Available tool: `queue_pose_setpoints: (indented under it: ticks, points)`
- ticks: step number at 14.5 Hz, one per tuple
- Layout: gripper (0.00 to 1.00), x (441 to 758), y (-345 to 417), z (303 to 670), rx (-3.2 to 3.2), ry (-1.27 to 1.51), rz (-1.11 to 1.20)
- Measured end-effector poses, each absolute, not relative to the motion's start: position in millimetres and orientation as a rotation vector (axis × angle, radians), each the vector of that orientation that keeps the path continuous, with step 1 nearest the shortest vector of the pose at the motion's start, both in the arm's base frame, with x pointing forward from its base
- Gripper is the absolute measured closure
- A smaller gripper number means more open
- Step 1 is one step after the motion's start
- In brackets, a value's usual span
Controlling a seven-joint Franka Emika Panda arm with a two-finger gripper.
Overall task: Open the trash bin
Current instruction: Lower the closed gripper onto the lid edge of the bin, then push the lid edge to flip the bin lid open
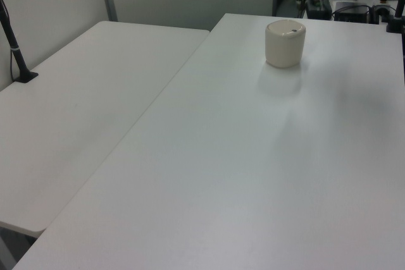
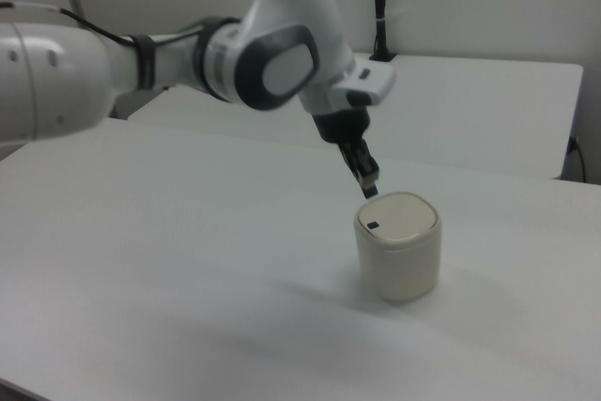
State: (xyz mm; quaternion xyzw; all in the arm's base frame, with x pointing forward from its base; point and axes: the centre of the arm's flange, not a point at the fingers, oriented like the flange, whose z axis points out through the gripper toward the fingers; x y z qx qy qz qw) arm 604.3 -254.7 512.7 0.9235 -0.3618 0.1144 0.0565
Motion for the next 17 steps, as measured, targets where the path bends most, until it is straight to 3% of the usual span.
queue_pose_setpoints:
  ticks: [7, 17]
  points:
    - [0.99, 623, -261, 460, 2.802, -1.071, 0.307]
    - [0.99, 630, -259, 444, 2.799, -1.041, 0.296]
